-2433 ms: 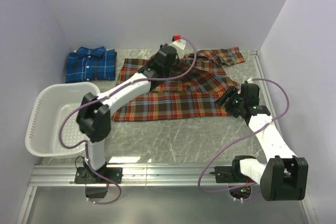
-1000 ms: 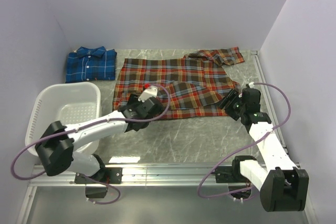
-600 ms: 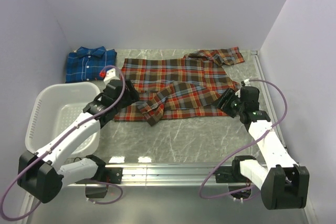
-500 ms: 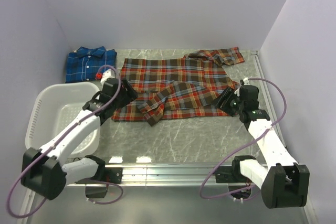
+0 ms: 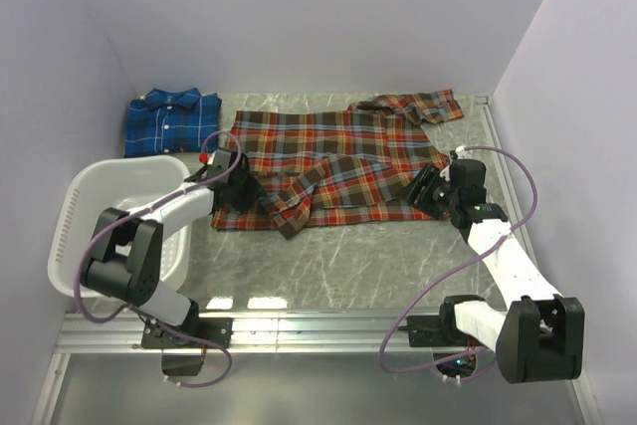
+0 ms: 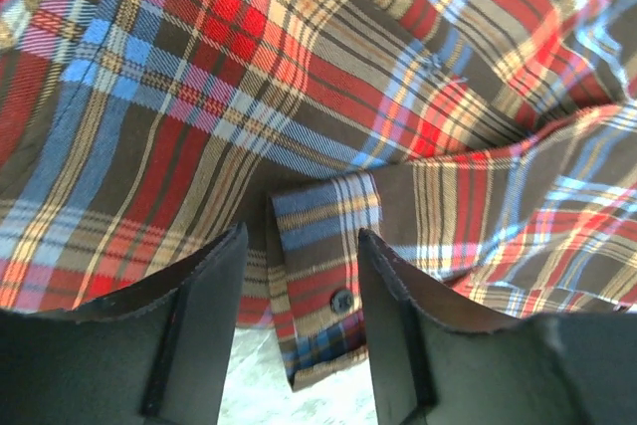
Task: Fold and stack the long sleeve shirts
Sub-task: Fold the shirt
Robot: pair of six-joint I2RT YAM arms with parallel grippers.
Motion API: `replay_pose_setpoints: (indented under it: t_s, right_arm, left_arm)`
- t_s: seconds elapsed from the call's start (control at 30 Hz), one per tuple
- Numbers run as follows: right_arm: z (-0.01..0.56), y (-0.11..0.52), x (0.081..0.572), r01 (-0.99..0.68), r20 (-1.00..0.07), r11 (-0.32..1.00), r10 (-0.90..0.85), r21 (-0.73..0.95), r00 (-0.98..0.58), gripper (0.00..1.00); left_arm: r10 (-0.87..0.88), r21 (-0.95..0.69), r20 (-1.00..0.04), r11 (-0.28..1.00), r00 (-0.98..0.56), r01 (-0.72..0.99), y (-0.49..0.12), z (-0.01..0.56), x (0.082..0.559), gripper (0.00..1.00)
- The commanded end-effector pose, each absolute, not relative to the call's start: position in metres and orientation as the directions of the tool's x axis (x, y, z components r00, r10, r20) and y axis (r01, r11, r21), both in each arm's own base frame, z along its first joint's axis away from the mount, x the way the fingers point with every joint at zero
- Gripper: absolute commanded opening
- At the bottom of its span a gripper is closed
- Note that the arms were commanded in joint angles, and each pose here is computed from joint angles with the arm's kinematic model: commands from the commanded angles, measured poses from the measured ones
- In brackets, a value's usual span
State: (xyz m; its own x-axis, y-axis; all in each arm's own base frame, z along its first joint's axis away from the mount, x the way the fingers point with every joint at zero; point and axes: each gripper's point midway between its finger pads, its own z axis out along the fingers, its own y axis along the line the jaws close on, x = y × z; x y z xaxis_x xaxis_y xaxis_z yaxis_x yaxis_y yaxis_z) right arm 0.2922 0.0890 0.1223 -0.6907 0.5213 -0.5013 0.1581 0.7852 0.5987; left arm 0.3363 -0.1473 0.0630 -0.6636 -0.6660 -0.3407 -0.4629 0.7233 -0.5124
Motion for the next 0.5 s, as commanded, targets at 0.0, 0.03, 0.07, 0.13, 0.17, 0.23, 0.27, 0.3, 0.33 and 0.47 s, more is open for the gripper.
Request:
replay_pose_setpoints:
  t_s: [0.0,0.03,0.07,0.13,0.17,0.23,0.27,0.3,0.33,0.47]
  right_arm:
    - [0.134,0.091,0.302,0.113,-0.542,0.792,0.506,0.600,-0.671,0.65]
    - [0.132,0.091,0.302,0.116,-0.539,0.793,0.505,0.598,-0.674,0.65]
    - [0.132,0.091,0.303,0.117,-0.540,0.793,0.506,0.598,-0.673,0.65]
    - [0.129,0.090,0.302,0.128,-0.534,0.794,0.509,0.595,-0.675,0.65]
    - [0.128,0.090,0.302,0.127,-0.535,0.794,0.509,0.595,-0.674,0.65]
    - [0.126,0.091,0.303,0.131,-0.527,0.791,0.510,0.598,-0.680,0.65]
    - [0.125,0.091,0.303,0.132,-0.524,0.790,0.511,0.599,-0.681,0.65]
    - [0.124,0.091,0.303,0.137,-0.520,0.790,0.512,0.598,-0.683,0.65]
    - [0.124,0.091,0.303,0.133,-0.523,0.791,0.510,0.598,-0.683,0.65]
    - [0.121,0.090,0.304,0.141,-0.520,0.793,0.510,0.593,-0.685,0.65]
  left_arm:
    - [-0.691,-0.569,-0.310,0.685,-0.653,-0.455,-0.162,0.073,0.355,0.54]
    - [-0.694,-0.568,-0.297,0.681,-0.656,-0.463,-0.163,0.070,0.354,0.54]
    - [-0.701,-0.572,-0.278,0.670,-0.657,-0.473,-0.166,0.068,0.352,0.54]
    - [-0.705,-0.567,-0.256,0.663,-0.661,-0.488,-0.166,0.059,0.348,0.54]
    - [-0.712,-0.568,-0.244,0.655,-0.659,-0.498,-0.167,0.057,0.346,0.54]
    - [-0.714,-0.571,-0.230,0.649,-0.661,-0.503,-0.168,0.052,0.343,0.54]
    - [-0.715,-0.571,-0.227,0.648,-0.662,-0.504,-0.169,0.050,0.342,0.54]
    - [-0.715,-0.572,-0.227,0.648,-0.661,-0.504,-0.169,0.050,0.343,0.54]
    - [-0.712,-0.574,-0.231,0.650,-0.663,-0.498,-0.169,0.050,0.344,0.53]
    - [-0.706,-0.563,-0.245,0.661,-0.664,-0.495,-0.170,0.049,0.348,0.48]
